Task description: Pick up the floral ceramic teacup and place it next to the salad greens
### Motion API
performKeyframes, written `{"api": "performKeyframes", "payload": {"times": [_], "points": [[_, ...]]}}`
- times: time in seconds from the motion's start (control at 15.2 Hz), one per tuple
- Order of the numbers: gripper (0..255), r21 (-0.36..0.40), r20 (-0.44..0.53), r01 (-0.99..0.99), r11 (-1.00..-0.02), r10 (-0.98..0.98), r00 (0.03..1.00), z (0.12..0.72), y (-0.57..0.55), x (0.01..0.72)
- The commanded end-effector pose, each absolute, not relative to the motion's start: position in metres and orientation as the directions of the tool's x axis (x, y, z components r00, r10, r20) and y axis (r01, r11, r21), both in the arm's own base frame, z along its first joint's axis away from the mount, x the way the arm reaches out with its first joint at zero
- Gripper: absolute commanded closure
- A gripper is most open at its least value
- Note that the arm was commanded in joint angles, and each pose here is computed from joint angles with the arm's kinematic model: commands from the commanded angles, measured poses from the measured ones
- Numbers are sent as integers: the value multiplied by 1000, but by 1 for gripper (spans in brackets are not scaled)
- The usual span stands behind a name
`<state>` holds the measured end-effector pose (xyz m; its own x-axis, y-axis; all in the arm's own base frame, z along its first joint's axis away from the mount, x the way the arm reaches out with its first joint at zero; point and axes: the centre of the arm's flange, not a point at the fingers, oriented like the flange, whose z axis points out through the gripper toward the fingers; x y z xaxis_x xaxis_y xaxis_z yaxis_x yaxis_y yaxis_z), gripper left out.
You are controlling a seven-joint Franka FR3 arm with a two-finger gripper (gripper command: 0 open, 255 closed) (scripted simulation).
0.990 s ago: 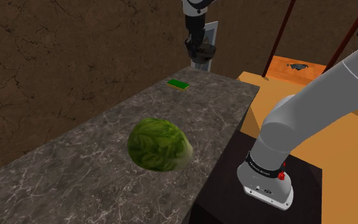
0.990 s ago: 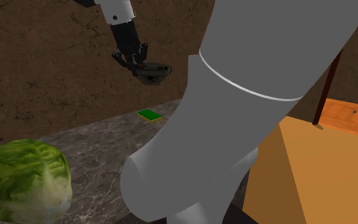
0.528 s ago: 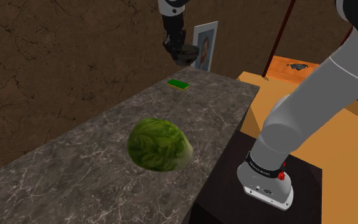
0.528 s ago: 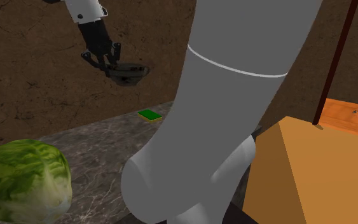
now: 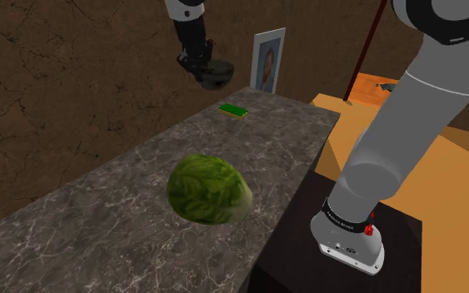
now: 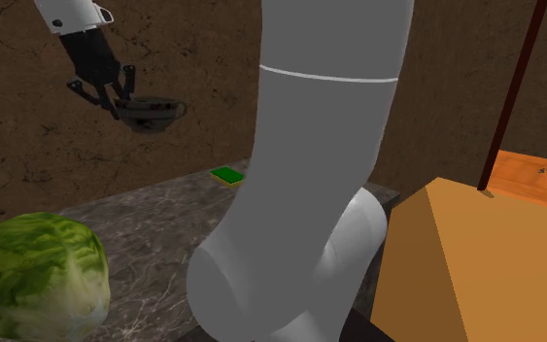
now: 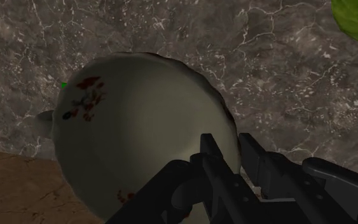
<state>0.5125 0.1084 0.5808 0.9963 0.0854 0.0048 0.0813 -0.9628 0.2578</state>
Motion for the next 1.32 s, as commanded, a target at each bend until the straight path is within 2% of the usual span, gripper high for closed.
{"api": "performKeyframes", "payload": {"times": [0.0, 0.33, 1.25], "points": [[255, 257, 6, 80, -963, 84, 996, 580, 133, 524], [255, 257, 6, 80, -963, 84, 996, 581, 200, 558], [255, 257, 6, 80, -963, 84, 996, 507, 200, 558]]}}
